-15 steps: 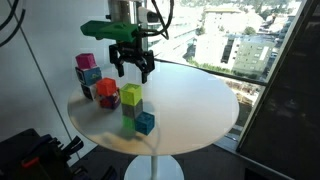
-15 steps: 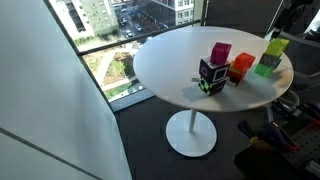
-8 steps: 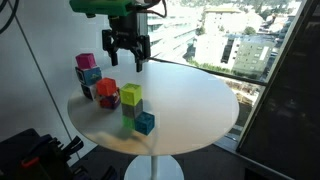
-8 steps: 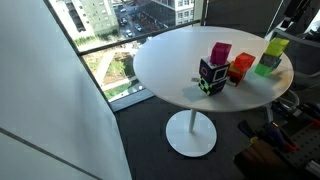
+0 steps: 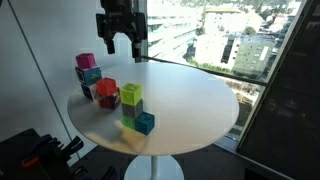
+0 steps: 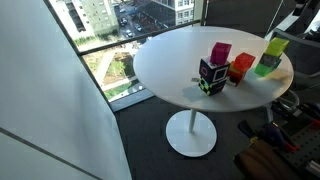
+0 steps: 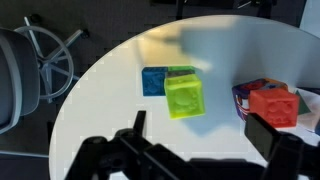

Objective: Put the yellow block on the grey block

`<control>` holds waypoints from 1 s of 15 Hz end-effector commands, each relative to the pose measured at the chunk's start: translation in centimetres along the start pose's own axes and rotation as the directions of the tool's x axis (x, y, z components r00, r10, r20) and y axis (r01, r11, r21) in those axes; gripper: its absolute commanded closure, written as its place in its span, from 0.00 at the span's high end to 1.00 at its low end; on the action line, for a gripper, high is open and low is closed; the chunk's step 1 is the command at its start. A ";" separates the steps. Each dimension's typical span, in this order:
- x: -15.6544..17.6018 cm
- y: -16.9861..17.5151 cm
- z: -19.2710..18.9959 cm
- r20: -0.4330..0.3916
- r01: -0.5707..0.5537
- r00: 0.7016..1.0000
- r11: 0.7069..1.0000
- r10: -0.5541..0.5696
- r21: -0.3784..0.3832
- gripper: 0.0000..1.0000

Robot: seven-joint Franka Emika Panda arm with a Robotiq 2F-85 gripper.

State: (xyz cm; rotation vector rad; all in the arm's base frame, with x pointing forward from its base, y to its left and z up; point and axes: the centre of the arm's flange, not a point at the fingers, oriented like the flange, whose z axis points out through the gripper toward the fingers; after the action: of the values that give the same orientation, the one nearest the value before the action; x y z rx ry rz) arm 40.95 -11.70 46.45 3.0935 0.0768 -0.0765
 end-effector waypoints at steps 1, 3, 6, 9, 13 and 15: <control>-1.1 -0.3 -2.3 -0.010 -0.074 0.997 0.997 0.074 -0.020 1.00; -1.6 -0.5 -3.1 -0.013 -0.088 0.996 0.996 0.088 -0.006 1.00; -2.3 -0.8 -4.0 -0.011 -0.084 0.996 0.996 0.084 0.008 1.00; -2.9 -0.9 -4.9 -0.003 -0.074 0.997 0.997 0.074 0.026 1.00; -3.4 -1.1 -6.0 0.006 -0.076 0.997 0.996 0.076 0.055 1.00; -3.5 -1.2 -6.6 0.005 -0.077 0.997 0.995 0.077 0.068 1.00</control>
State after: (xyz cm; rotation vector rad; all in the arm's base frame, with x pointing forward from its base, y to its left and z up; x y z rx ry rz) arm 37.78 -10.77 51.33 3.1297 -0.0398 -0.0815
